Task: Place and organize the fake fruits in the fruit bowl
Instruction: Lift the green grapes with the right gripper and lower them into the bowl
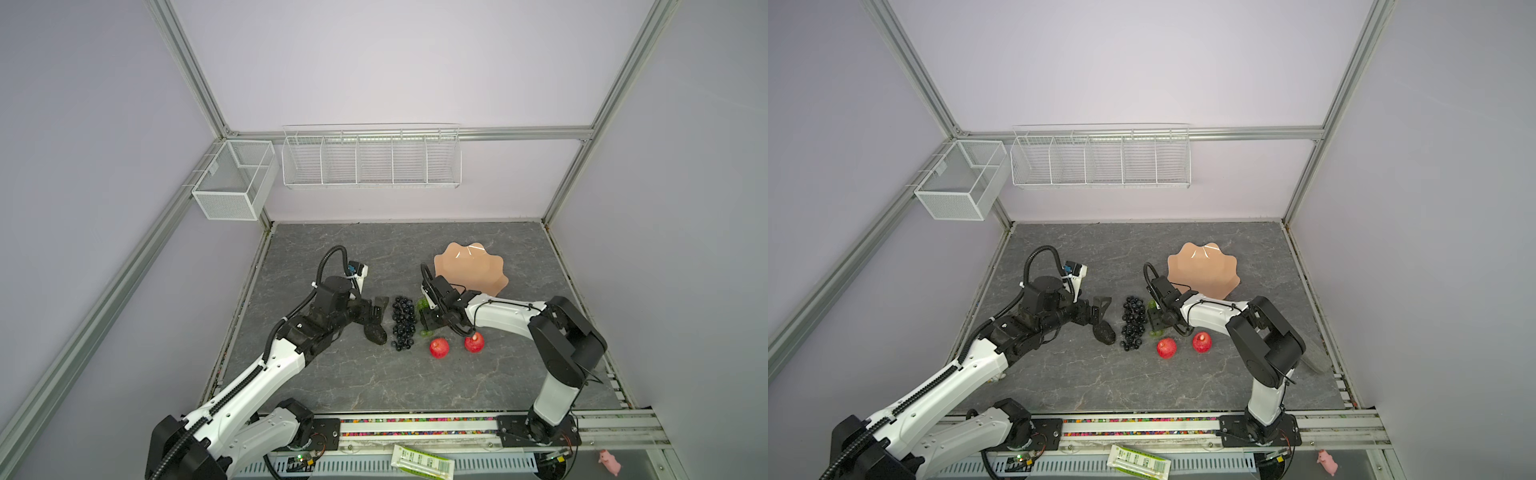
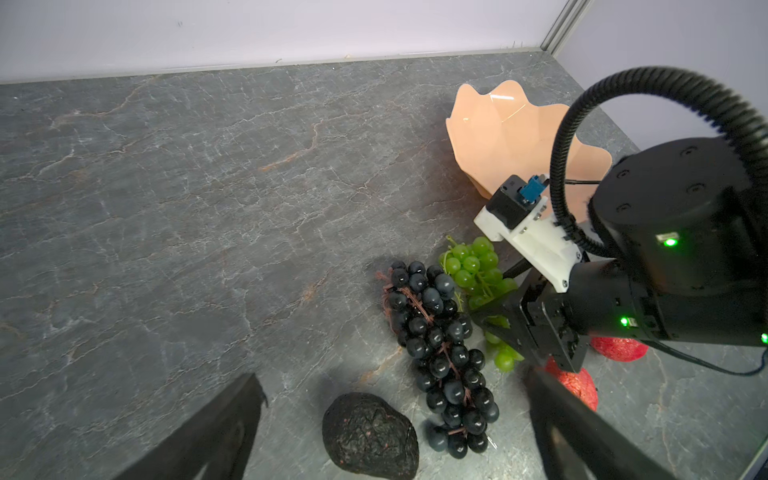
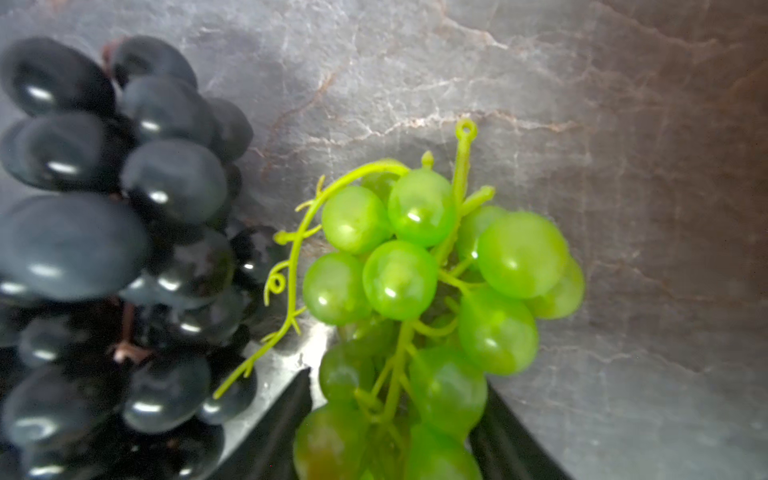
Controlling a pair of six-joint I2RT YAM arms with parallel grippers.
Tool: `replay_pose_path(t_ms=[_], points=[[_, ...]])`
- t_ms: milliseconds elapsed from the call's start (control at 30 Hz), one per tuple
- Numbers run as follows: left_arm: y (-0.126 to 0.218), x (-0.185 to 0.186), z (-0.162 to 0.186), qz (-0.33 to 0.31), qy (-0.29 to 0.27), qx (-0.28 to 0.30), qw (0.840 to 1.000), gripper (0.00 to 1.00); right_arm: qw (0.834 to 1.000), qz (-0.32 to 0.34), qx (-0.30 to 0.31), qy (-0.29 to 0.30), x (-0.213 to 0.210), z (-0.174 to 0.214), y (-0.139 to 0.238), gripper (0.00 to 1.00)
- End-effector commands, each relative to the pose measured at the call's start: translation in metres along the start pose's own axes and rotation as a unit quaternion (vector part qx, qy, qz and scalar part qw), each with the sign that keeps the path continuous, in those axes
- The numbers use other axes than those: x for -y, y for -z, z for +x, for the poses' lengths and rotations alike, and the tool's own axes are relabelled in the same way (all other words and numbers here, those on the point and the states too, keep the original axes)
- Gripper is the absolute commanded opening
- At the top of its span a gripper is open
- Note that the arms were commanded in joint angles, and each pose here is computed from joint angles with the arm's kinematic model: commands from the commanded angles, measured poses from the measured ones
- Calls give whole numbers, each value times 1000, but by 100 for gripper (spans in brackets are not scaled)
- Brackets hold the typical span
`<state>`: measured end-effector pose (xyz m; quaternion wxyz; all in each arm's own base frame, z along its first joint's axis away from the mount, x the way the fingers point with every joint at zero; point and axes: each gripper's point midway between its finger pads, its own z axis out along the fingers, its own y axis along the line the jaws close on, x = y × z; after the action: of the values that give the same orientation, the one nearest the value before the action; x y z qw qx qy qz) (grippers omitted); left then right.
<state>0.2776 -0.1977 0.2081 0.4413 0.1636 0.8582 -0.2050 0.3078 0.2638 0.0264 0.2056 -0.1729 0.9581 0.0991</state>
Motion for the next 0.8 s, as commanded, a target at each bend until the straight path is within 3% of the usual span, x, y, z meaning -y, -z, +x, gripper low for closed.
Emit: replay_pose_path(t_ms=[0,267,533,767], points=[[1,-5,-3,-15,1,18,1000,99,1000,16,7,2,5,-8,4,41],[-4,-1,-8,-3,7,26,1000,99,998,9,43,45,-3,-33,36,35],[-9,6,-16,14,13,38,999,99,991,-22,120,52,-6,-94,100,35],[-15,26,-31,67,16,56,996,99,987,11,158,-24,68,-126,130,33]])
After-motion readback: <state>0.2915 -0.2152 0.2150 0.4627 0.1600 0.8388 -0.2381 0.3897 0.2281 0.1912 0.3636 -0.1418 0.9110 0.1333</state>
